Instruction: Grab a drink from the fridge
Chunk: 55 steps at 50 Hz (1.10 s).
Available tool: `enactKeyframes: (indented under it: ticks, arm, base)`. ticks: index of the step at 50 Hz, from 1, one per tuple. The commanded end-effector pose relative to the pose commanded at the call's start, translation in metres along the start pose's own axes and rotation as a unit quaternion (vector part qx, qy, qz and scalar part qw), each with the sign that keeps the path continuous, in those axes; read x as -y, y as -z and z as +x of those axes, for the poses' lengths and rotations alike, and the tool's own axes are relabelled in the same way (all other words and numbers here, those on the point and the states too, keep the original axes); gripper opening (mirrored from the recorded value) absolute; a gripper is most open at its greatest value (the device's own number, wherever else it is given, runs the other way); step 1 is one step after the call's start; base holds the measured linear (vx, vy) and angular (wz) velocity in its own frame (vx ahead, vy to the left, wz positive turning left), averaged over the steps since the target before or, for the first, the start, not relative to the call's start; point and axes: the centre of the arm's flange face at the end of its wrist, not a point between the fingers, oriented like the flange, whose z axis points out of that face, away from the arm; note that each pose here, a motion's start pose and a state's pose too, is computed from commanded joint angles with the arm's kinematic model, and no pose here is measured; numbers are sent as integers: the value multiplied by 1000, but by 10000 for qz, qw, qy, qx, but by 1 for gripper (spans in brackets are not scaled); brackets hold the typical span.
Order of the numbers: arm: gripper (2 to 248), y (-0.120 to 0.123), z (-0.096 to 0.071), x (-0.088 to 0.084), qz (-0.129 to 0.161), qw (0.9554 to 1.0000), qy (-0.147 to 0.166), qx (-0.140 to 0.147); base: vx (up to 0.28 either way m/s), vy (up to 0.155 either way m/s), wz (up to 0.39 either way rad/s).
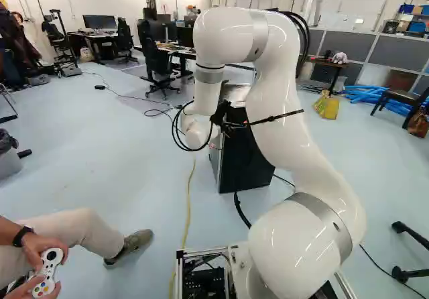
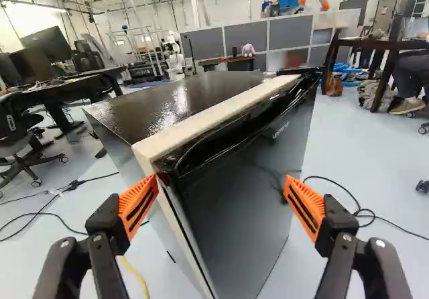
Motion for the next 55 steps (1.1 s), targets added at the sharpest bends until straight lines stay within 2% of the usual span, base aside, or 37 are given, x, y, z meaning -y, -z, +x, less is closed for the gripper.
enactKeyframes:
  ticks: [55]
  arm:
    - [247, 5, 4, -21, -81, 9999, 95, 45]
  base:
    - [0, 0, 0]
